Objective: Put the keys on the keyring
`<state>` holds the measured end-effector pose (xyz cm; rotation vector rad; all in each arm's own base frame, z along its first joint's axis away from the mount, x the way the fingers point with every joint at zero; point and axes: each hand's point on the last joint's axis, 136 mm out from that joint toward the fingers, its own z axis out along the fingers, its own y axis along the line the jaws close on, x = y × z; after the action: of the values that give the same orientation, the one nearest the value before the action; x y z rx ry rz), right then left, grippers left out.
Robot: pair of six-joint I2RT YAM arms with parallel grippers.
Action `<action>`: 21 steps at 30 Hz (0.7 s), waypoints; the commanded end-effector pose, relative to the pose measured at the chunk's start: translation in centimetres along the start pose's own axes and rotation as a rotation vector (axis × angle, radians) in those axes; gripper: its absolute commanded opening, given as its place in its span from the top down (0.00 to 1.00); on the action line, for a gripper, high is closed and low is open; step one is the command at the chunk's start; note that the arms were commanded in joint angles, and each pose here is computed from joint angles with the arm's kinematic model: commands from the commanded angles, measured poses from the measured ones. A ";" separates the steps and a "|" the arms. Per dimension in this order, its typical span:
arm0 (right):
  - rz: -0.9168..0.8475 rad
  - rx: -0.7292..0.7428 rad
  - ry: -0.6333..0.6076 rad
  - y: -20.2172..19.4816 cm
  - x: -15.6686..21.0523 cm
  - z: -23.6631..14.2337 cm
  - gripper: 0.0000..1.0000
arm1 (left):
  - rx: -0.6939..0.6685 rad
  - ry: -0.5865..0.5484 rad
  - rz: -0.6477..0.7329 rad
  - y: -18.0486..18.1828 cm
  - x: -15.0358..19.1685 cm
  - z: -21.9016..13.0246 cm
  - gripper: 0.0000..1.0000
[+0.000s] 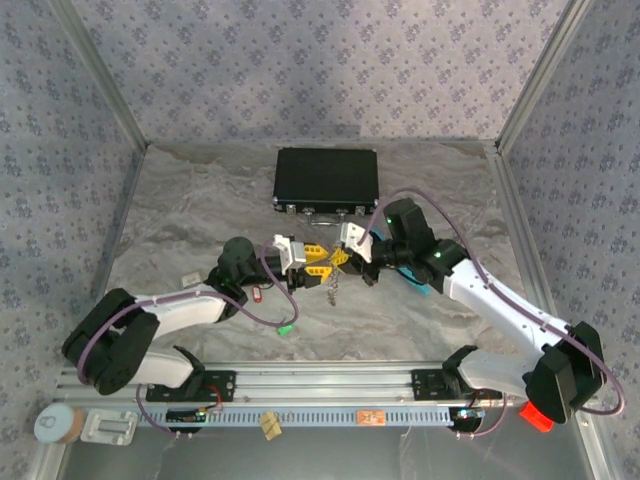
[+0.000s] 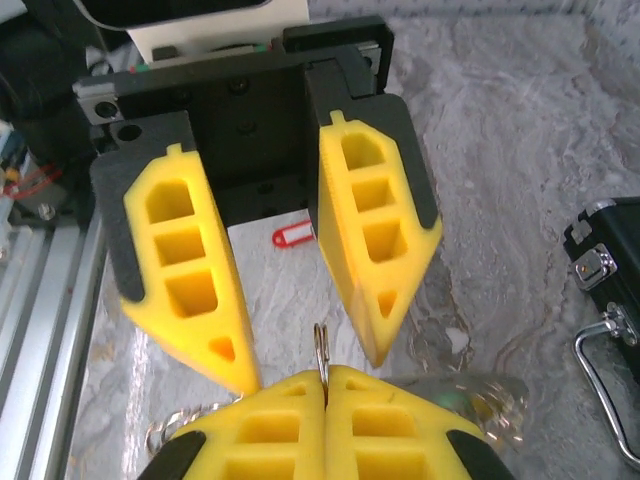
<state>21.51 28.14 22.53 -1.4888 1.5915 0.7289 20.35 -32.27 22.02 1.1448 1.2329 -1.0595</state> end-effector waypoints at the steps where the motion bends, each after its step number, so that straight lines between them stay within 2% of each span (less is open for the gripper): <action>1: -0.082 0.012 0.153 0.3 1.3 -0.4 1.00 | 0.008 0.088 0.034 -0.3 1.1 0.1 0.66; 10: -0.158 -0.010 0.239 0.9 0.9 0.1 1.00 | 0.030 0.121 0.038 -0.7 1.5 0.0 0.77; 19: -0.181 -0.017 0.289 1.0 1.4 0.8 1.00 | 0.039 0.096 0.046 -0.8 0.8 0.0 0.77; 21: -0.180 -0.025 0.283 1.2 1.2 1.0 1.00 | 0.041 0.093 0.045 -0.8 0.7 0.1 0.81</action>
<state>20.39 28.02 19.49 -1.7835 1.6690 0.4658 19.89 -32.00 18.61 1.2519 1.3527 -1.0042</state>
